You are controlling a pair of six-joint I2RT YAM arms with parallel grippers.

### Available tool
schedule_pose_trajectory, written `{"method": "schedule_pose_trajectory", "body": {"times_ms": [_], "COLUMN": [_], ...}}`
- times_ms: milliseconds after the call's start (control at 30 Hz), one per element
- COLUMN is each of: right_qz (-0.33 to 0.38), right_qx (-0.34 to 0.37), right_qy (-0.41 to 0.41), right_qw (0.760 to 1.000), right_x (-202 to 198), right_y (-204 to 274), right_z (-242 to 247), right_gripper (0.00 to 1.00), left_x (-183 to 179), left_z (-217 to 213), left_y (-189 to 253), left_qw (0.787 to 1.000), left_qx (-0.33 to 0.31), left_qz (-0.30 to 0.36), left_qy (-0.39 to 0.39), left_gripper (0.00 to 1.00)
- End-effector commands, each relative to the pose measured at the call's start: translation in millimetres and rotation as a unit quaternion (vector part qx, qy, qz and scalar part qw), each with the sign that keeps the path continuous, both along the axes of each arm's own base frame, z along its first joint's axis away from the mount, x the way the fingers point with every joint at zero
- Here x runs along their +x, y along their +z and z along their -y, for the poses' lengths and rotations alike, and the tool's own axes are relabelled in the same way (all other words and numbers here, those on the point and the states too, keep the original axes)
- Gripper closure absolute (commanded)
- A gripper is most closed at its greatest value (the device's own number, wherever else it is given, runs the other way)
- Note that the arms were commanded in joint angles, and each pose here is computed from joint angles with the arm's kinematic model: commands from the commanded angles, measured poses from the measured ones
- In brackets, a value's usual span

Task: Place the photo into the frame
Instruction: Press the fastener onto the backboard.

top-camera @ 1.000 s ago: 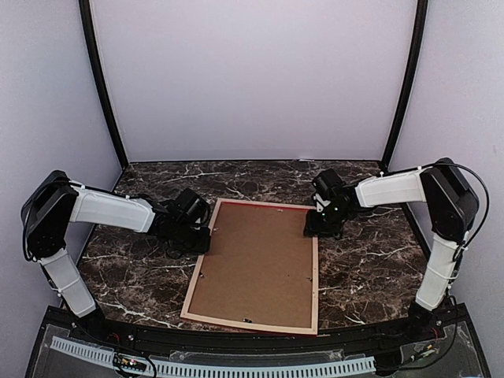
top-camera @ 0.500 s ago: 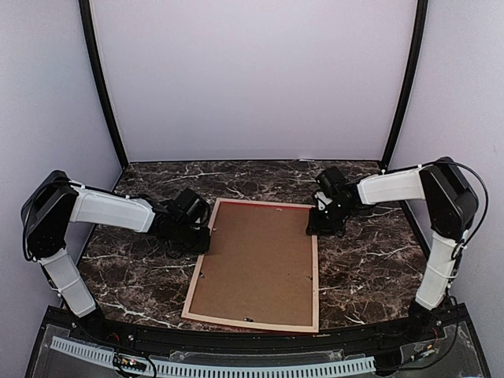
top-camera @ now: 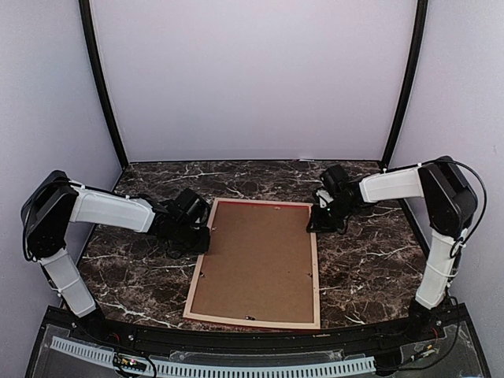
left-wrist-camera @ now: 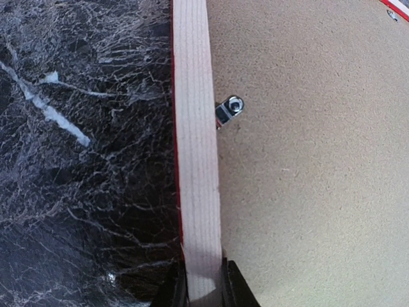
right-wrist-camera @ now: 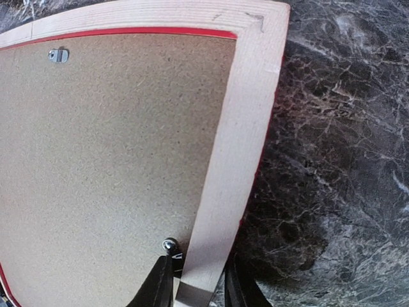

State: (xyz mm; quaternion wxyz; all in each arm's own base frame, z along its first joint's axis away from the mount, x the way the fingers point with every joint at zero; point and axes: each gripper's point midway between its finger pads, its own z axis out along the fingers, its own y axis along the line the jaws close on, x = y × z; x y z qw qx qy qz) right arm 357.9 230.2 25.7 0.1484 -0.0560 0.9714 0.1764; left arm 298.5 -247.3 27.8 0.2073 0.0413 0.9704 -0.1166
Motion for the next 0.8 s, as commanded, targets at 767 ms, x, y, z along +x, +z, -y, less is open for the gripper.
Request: {"method": "schedule_pose_trajectory", "body": {"times_ms": [767], "right_qz": [-0.021], "right_qx": [0.031], "right_qy": [-0.011], "right_qw": [0.999], "right_x": [-23.5], "right_y": [3.7], "right_z": [12.3], "right_gripper": [0.43], "left_x": [-17.1], "left_z": [9.8], "left_y": [-3.5], "left_qw": [0.999], "left_qx": [-0.014], "left_qz": [-0.024], "left_qy": [-0.019], "left_gripper": [0.87]}}
